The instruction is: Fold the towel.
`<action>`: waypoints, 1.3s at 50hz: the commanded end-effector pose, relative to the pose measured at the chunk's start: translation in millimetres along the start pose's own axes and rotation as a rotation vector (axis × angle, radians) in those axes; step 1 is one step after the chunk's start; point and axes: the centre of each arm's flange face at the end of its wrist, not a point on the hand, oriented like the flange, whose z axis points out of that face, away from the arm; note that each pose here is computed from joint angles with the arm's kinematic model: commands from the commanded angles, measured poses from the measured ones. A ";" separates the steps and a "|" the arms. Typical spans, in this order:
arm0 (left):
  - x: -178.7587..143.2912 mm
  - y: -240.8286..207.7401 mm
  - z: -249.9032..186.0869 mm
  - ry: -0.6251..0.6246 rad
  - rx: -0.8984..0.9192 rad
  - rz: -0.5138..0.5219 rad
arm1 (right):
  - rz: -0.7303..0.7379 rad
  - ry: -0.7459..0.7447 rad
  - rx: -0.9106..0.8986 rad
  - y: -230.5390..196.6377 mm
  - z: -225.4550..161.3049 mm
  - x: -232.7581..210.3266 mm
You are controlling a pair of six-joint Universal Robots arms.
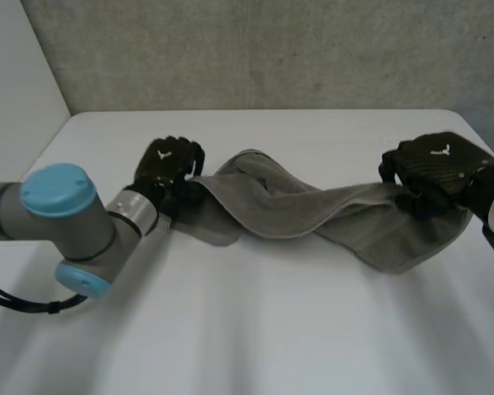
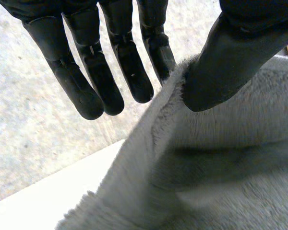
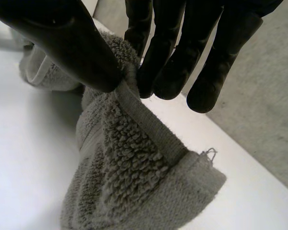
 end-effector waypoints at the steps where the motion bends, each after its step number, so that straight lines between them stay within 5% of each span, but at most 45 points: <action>1: -3.8 -40.2 -20.2 -0.006 0.035 0.021 | -0.031 0.031 0.046 -18.8 -2.8 8.4; 7: -13.0 -73.3 -26.3 -0.032 0.108 0.046 | -0.042 0.020 0.040 -29.3 -1.6 15.0; 12: -25.1 -86.9 -9.2 -0.054 0.164 0.075 | -0.134 -0.021 0.052 -26.8 37.7 17.9; 15: -32.1 -104.7 8.1 -0.058 0.238 0.103 | -0.293 -0.019 0.208 -60.9 63.1 6.4; 20: -35.6 -167.2 24.5 -0.062 0.507 0.185 | -0.426 0.272 0.593 -141.3 77.4 21.8; 22: -36.9 -192.5 25.8 -0.075 0.640 0.216 | -0.421 0.468 0.878 -188.5 62.2 34.9; 25: -40.4 -254.0 10.6 -0.116 0.908 0.281 | -0.370 0.535 1.030 -220.9 29.8 45.1; 30: -45.3 -291.7 -8.2 -0.109 0.998 0.262 | -0.300 0.403 0.857 -207.1 30.4 42.7; 36: -78.4 -231.5 -7.7 -0.140 0.701 0.177 | -0.307 0.259 0.628 -170.3 49.2 23.2; 52: -36.7 -38.4 -93.2 0.060 0.162 0.305 | -0.459 -0.065 0.003 22.6 70.2 -53.5; 65: -45.5 -8.1 -104.5 0.022 0.060 0.261 | -0.245 -0.048 -0.032 37.2 48.8 -54.2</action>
